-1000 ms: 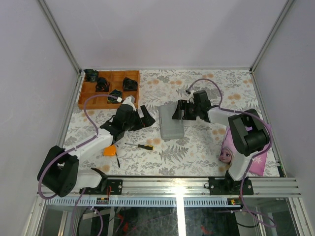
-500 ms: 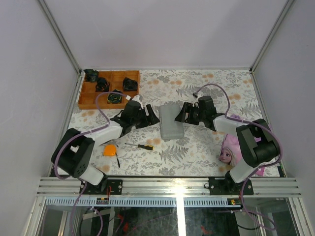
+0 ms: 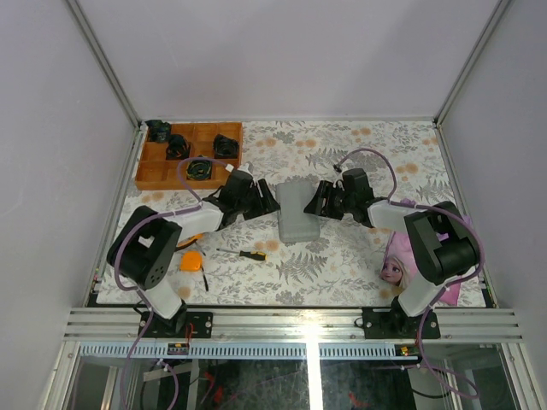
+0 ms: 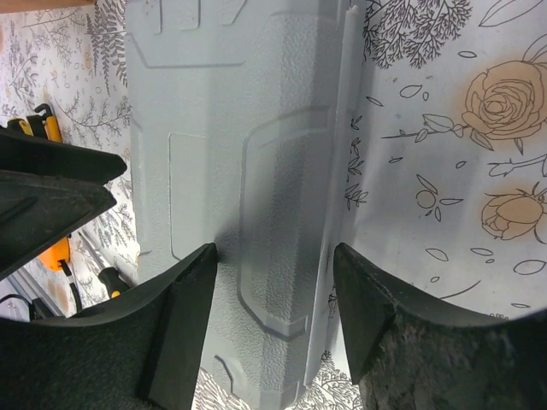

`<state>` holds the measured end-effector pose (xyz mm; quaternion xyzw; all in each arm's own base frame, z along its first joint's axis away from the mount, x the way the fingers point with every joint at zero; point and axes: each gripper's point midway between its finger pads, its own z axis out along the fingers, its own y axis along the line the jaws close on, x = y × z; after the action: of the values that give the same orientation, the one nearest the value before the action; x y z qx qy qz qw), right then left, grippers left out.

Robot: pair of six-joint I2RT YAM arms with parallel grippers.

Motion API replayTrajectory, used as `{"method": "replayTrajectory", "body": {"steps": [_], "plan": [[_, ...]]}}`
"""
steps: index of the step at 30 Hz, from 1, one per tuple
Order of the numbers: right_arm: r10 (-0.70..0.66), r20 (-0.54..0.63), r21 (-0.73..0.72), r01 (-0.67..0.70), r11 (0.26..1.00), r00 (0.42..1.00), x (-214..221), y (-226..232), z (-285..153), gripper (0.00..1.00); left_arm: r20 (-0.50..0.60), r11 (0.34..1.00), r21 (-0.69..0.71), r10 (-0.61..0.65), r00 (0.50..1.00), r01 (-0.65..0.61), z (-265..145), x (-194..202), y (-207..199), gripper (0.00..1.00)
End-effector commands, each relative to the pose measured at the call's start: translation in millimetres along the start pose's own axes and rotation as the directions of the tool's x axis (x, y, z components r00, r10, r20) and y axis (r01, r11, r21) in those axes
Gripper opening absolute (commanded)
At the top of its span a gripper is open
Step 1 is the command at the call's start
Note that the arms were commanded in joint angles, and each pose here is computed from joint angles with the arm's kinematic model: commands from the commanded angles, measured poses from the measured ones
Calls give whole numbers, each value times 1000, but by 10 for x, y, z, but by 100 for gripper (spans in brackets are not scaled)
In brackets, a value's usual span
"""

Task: Sort the tools into containers
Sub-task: Open the storage box at the center of the board.

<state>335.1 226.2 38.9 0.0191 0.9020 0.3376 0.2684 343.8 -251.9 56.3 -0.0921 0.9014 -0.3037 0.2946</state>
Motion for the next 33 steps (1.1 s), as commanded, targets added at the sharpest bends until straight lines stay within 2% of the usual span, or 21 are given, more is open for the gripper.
{"method": "replayTrajectory", "body": {"steps": [1, 12, 33], "plan": [[-10, 3, 29, 10, 1000, 1000, -18, -50, 34, 62, 65, 1000, 5, -2, 998, 2, 80, -221, -84, 58], [-9, -8, 37, 10, 999, 1000, -18, -63, 52, 60, 53, 1000, -25, -3, 999, 4, 169, -213, -28, 43], [-11, -42, 48, 13, 999, 999, 55, -112, 74, 60, 18, 999, 38, 28, 999, -29, 224, -98, -165, 43]]}}
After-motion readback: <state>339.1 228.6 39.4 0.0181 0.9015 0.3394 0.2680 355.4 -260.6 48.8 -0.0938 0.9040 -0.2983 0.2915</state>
